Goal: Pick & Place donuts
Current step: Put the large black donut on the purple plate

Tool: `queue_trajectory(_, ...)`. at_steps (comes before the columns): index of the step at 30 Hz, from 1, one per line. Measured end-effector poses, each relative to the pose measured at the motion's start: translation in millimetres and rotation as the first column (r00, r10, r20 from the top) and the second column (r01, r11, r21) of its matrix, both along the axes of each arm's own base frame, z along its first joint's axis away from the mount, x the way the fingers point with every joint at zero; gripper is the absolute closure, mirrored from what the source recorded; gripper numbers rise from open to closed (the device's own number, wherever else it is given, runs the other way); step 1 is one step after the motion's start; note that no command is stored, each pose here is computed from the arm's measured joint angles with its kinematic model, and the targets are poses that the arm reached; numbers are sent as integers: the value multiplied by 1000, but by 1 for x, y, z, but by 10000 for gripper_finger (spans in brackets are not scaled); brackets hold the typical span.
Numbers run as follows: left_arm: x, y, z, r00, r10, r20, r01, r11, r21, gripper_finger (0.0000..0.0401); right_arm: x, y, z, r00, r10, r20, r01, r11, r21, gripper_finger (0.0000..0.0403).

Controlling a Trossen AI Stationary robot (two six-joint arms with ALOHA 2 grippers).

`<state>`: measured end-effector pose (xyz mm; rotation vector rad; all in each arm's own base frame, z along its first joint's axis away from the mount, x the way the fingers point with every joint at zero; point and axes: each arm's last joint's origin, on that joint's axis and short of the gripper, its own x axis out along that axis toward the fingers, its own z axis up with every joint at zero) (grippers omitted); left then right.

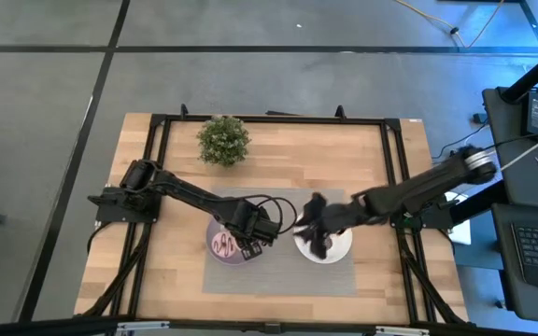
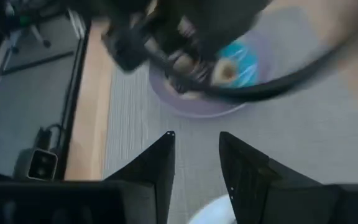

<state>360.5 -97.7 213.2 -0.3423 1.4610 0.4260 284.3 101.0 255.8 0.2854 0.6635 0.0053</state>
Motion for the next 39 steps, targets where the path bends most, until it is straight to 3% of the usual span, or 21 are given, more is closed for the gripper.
queue_trajectory(5,0,0,0,1000,22,4,-22,1000,11,282,22,17,-51,993,-27,-117,21,998,-59,276)
queue_trajectory(8,0,0,-1,1000,26,4,-26,1000,11,279,36,30,-67,997,-74,-9,71,986,-153,276)
queue_trajectory(11,1,0,-1,999,34,11,-34,999,19,278,48,44,-76,992,-37,123,63,975,-214,276)
queue_trajectory(21,1,0,-1,999,42,26,-44,998,49,280,74,47,-101,964,85,254,-40,983,-177,276)
queue_trajectory(28,1,1,-1,998,50,25,-51,997,49,276,81,41,-116,959,-32,282,95,973,-212,276)
queue_trajectory(32,1,1,-1,997,69,31,-70,996,51,278,83,40,-123,956,-63,288,113,981,-159,276)
queue_trajectory(39,3,0,-1,994,104,45,-106,994,39,274,84,39,-129,958,-92,272,139,978,-157,276)
